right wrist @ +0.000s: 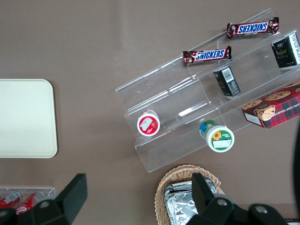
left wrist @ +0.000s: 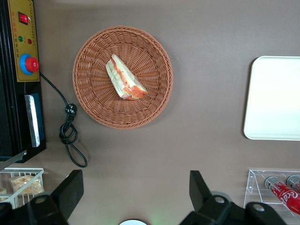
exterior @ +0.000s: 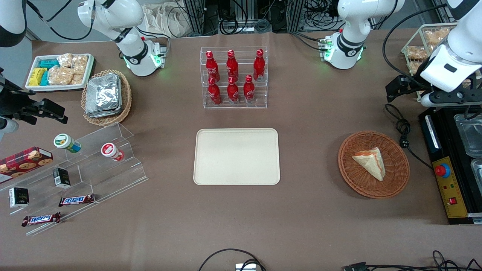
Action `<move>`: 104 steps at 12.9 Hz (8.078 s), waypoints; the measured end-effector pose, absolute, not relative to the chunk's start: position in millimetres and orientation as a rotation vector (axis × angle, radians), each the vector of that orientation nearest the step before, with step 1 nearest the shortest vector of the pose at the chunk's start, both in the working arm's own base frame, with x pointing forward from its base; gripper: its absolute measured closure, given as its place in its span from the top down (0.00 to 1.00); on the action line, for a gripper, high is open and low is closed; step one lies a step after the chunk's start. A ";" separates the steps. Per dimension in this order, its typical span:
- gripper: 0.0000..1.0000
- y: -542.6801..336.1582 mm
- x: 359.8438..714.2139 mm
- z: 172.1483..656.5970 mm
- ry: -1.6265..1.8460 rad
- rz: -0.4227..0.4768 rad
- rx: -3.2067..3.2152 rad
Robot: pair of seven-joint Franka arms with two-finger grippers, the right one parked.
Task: Place sandwich from basket to tray
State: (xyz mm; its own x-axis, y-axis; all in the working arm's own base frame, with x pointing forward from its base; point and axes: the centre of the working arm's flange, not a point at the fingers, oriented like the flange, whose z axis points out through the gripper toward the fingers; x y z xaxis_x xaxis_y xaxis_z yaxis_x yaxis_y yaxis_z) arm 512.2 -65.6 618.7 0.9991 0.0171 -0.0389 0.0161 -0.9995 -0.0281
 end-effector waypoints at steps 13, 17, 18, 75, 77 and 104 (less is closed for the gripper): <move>1.00 -65.6 513.6 605.9 -0.016 0.080 -3.080; 1.00 -52.0 533.7 577.4 -0.100 0.112 -3.086; 1.00 -42.6 544.9 560.8 -0.210 0.127 -3.084; 0.16 -370.9 535.7 398.2 0.171 0.152 -3.120; 0.16 -391.7 536.5 346.1 0.136 0.116 -3.074; 1.00 -287.3 610.7 438.3 -0.015 -0.185 -3.212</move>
State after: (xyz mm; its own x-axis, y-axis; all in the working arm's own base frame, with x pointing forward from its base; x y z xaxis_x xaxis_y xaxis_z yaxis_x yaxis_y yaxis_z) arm 610.7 -287.3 438.3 0.9933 0.0134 0.1145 0.0046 -0.9971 0.0764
